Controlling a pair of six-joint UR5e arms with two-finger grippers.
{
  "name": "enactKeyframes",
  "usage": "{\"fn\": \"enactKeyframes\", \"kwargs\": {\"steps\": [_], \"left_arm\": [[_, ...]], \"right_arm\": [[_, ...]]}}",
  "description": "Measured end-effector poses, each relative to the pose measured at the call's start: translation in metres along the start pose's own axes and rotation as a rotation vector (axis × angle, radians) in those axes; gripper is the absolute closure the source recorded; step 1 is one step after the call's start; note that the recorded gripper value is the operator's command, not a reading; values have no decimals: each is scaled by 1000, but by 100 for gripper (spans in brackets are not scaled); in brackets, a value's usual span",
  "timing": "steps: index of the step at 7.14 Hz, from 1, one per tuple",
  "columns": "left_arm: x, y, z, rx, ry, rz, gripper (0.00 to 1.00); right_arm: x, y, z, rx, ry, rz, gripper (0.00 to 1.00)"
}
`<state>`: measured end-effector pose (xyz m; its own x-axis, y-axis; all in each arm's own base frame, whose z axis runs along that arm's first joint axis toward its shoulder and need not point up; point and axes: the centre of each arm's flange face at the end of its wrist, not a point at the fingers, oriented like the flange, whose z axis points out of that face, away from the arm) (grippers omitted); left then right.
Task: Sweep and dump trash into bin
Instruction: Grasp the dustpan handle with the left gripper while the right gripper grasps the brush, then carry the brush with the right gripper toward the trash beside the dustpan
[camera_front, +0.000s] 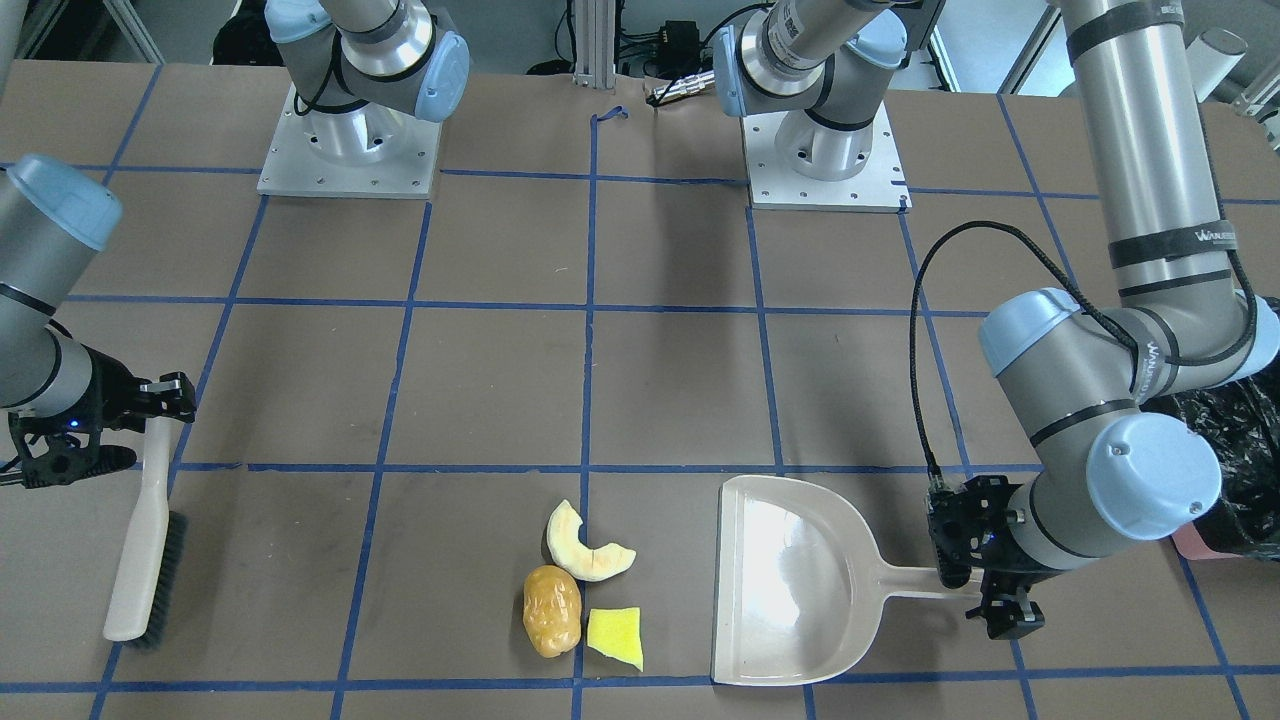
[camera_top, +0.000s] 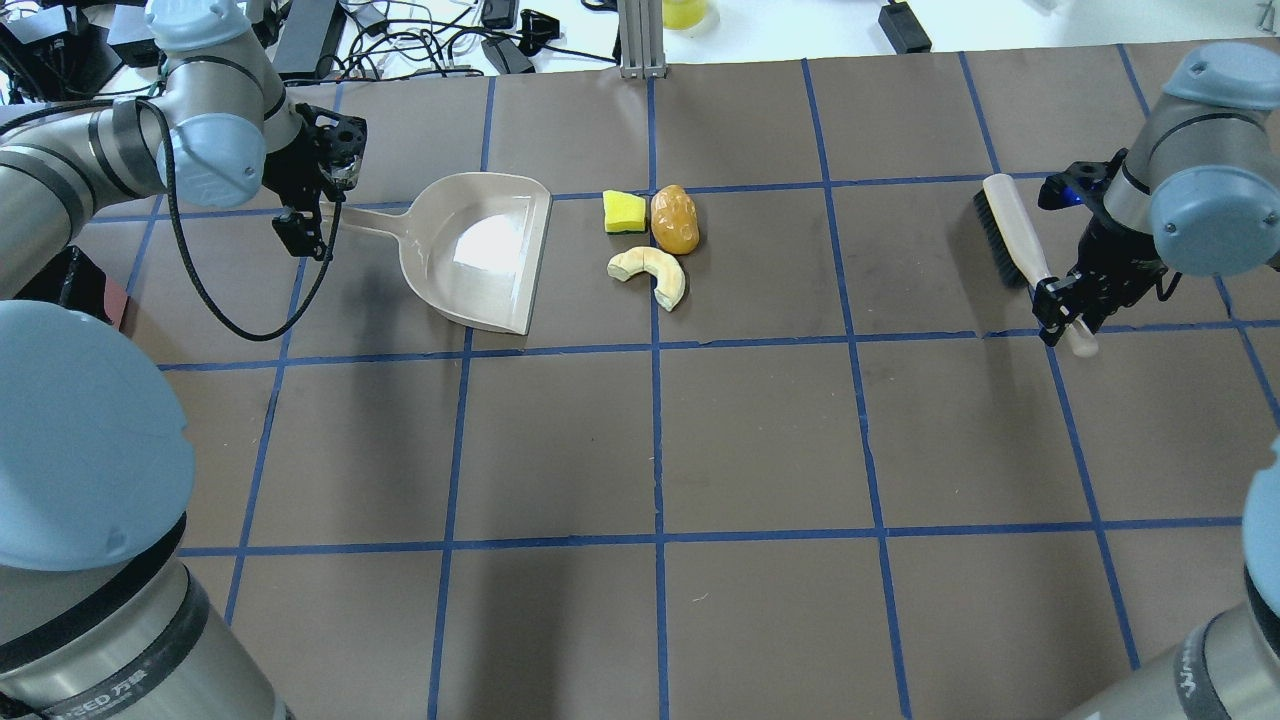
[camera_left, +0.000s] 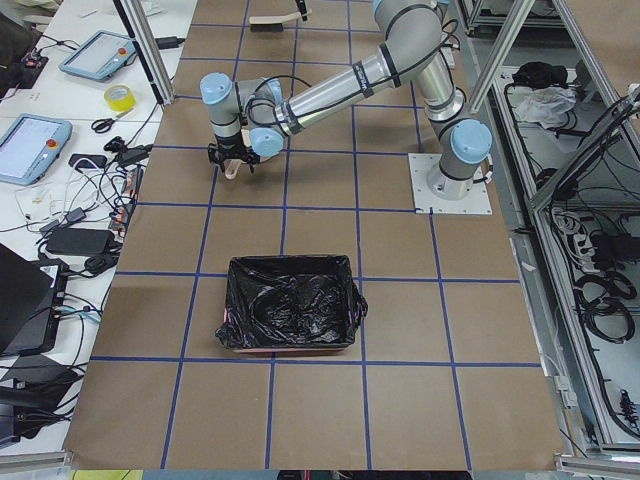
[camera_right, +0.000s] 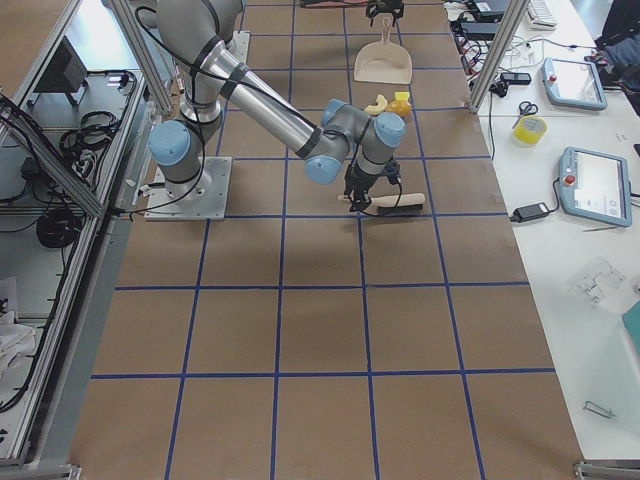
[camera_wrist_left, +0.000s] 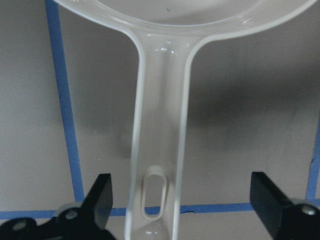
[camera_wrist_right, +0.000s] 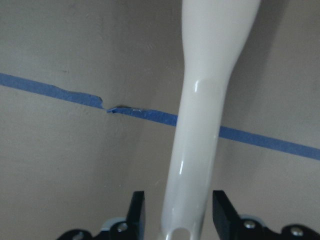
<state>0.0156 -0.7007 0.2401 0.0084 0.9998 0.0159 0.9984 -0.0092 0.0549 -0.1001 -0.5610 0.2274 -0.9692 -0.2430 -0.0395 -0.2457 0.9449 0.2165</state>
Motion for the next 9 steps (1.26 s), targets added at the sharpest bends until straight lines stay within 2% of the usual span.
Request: {"fn": "enactKeyframes", "kwargs": {"steps": [1,2,4,6,7,8,9], "left_arm": [[-1,-2,2,2,2,2,42],[-1,-3,3,3,2,3,46],[-1,-5,3,2,0,4,46],[-2,-6,3,7,-2,1,48],[-2,-7,3,14,-5,0,54],[-2,-8,3,18,-7,0,69],[-2,-8,2,20,-8,0,77]], "right_arm": [[0,0,0,-1,-1,8,85],[-1,1,-1,-1,-4,17,87],[-1,1,-5,7,-9,38,87],[-12,2,-18,23,-25,115,87],[-26,1,-25,27,-42,163,87],[-49,-2,-32,22,-46,198,87],[-79,-8,-38,17,-39,225,87]]}}
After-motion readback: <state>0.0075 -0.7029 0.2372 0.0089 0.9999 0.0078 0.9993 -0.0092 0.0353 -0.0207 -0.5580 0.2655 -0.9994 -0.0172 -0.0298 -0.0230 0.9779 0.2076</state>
